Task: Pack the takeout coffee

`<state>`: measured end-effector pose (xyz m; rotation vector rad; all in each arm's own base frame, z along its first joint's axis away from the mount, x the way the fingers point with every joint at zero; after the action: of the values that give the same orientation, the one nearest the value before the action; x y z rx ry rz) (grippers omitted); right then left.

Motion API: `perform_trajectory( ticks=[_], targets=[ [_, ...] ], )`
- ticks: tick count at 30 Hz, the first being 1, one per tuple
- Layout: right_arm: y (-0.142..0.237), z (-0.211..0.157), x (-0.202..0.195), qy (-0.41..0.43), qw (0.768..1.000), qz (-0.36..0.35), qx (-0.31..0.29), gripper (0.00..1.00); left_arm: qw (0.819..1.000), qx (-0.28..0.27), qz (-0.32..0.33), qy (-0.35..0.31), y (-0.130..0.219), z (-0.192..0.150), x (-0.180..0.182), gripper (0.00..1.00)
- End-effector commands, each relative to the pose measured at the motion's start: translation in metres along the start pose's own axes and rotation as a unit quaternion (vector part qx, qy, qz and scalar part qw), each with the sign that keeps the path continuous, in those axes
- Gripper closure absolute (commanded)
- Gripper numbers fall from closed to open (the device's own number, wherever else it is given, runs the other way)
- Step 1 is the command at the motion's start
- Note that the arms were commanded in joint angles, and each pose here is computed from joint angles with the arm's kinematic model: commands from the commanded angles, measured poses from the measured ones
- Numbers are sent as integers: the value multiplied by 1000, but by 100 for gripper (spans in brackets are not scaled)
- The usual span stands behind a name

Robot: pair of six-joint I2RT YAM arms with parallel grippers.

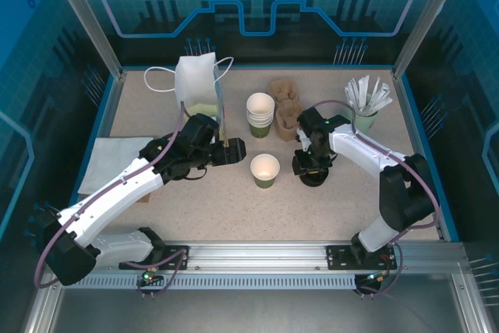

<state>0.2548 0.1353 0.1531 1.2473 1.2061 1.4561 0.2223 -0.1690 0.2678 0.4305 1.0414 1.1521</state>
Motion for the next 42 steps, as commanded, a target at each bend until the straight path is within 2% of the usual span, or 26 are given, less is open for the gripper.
perform_trajectory(
  ticks=[1,8,14,21,25,29,31,33,34,38,40,42],
  targets=[
    [-3,5,6,5,1000,1,2,61,1000,-7,-14,0,7,2,-3,3],
    [-10,6,6,10,1000,-9,10,73,1000,-8,-13,-1,8,3,-3,3],
    [-13,6,5,13,1000,-18,14,78,1000,-9,-14,-3,9,4,-4,2],
    [0,4,4,16,1000,-18,-5,87,1000,-15,-21,-4,14,6,-6,2],
    [20,1,5,11,999,32,-29,89,998,-34,-56,-14,20,9,-12,1],
    [49,-4,1,-6,990,126,-66,89,988,-80,-122,-47,29,15,-23,1],
    [69,-6,-1,-16,977,191,-89,89,975,-115,-171,-85,36,18,-31,1],
    [97,-10,-3,-22,953,279,-114,89,954,-160,-217,-131,42,21,-39,1],
    [110,-12,-3,-21,941,313,-126,88,937,-188,-245,-160,48,23,-45,1],
    [165,-22,1,-8,881,446,-158,89,847,-311,-319,-290,63,25,-61,1],
    [187,-27,5,5,858,486,-165,89,809,-344,-330,-345,68,28,-69,1],
    [205,-31,9,14,839,519,-165,88,780,-356,-335,-390,68,32,-79,1]
  ],
)
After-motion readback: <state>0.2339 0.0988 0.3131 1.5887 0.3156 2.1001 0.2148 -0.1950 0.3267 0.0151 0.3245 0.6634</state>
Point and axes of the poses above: each hand's point on the last joint's axis, 136 mm out from that joint toward the fingers, its own y axis back along the fingers, its own x axis along the line the jaws close on, z = x × y, the point moved 8 cm from there along y, back along the fingers, and after that the axes turned 1 degree about -y, right-handed, at the moved point
